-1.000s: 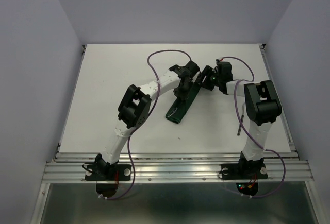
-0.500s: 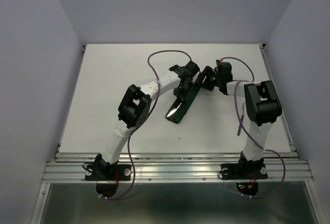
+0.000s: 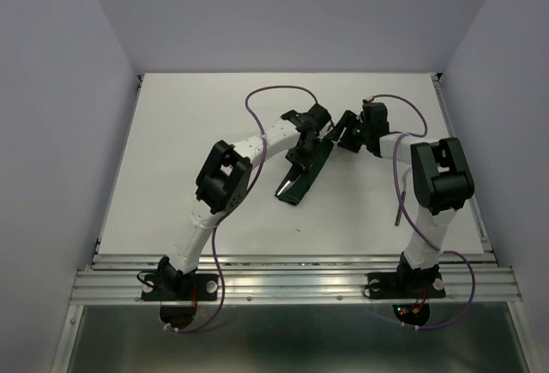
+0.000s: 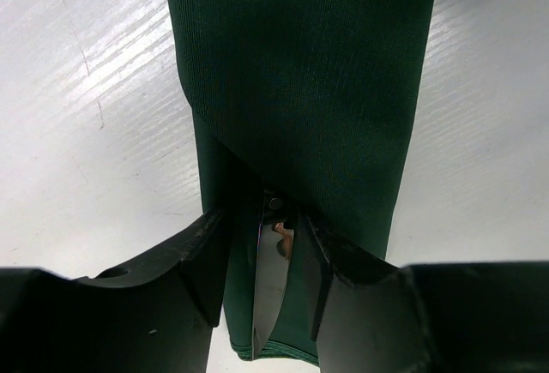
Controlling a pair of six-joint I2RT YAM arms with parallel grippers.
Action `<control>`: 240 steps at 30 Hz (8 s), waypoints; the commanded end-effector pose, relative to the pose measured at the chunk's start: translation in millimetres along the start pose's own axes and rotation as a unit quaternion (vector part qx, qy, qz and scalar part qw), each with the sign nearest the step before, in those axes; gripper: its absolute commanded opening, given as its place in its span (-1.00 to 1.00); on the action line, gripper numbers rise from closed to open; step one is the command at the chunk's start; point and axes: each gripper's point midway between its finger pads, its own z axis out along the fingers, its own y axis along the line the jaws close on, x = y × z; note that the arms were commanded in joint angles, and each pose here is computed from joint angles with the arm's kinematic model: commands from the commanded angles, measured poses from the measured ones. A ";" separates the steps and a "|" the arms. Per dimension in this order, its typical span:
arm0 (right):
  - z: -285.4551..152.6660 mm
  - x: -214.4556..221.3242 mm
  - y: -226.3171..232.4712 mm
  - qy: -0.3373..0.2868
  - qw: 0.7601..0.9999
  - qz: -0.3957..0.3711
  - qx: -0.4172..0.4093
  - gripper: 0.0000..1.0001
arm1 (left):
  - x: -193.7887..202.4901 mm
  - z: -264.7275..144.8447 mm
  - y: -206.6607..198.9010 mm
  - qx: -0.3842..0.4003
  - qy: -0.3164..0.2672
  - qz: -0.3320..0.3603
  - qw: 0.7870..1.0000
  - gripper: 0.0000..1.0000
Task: Fold the napkin into a case and place the utensils inside
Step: Stuff the knife into the folded napkin, then move the fork to the center of the board.
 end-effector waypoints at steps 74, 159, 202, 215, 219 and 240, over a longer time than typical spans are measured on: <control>-132.4 32.2 -17.8 -0.021 0.996 0.022 0.081 0.46 | -3.9 -130.8 59.3 -0.010 -0.185 -0.104 0.977 0.14; -111.2 76.0 -81.3 0.251 0.832 -0.486 0.098 0.29 | 6.9 -119.8 84.2 0.016 -0.178 -0.130 0.975 0.14; -81.2 19.4 -119.6 0.100 0.970 -0.099 0.196 -0.15 | 14.7 -121.1 82.4 0.021 -0.176 -0.130 0.975 0.14; -97.6 11.9 -94.4 0.069 0.961 -0.163 0.212 -0.12 | 5.9 -130.3 81.9 0.022 -0.192 -0.142 0.971 0.16; -98.7 20.4 -97.0 0.072 0.944 -0.187 0.263 -0.17 | 2.0 -137.6 85.8 0.015 -0.207 -0.157 0.966 0.19; -100.2 65.8 -36.0 0.055 0.950 -0.218 0.218 -0.20 | -6.7 -149.3 73.0 0.042 -0.226 -0.167 0.959 0.17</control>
